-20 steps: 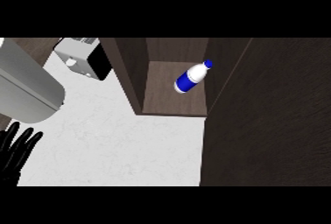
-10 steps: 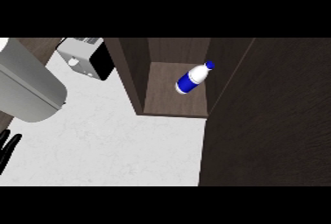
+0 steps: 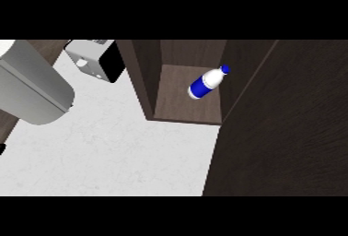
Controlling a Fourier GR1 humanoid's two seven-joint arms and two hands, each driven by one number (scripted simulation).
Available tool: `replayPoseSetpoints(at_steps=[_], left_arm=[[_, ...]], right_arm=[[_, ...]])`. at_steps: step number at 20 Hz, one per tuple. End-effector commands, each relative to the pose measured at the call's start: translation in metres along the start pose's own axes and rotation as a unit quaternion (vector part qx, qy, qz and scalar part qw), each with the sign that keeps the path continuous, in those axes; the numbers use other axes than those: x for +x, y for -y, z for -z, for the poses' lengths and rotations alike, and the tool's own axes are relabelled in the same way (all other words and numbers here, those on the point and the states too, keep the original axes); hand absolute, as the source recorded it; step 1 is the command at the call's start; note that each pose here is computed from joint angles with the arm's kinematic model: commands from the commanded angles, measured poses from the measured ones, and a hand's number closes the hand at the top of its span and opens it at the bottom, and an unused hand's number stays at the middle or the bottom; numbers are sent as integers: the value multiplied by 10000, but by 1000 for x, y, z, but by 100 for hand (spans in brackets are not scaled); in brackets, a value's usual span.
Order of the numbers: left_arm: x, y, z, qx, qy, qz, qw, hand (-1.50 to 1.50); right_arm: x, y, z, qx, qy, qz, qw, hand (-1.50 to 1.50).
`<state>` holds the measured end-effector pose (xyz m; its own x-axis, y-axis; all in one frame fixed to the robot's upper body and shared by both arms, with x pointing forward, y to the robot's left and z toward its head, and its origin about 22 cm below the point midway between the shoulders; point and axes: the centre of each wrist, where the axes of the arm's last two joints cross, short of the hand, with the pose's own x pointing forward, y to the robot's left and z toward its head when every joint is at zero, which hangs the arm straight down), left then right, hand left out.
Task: Pick up the bottled water, place it into the cabinet and close the cabinet
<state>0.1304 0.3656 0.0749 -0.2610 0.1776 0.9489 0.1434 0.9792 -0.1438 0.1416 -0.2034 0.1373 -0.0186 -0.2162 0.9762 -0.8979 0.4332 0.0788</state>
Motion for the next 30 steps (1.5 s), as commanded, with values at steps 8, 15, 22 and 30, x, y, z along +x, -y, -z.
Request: replayPoseSetpoints(at_steps=[8,15,22,30], left_arm=[[14,-18,-7,-157,44,-21,9999,-150],[24,-32,-5,-341,70,-13,9994,-150],[28,-55,-19,-249,199,-17,9995,-150],[40,-72,-58,65,228,-3,9997,-150]], right_arm=[[27,-15,66,-222,281,-477,9982,150],[29,-22,134,163,-240,-320,9991,150],[49,-28,207,1312,-780,-151,9882,150],[61,9,254,1027,-1111,658,9863,150]])
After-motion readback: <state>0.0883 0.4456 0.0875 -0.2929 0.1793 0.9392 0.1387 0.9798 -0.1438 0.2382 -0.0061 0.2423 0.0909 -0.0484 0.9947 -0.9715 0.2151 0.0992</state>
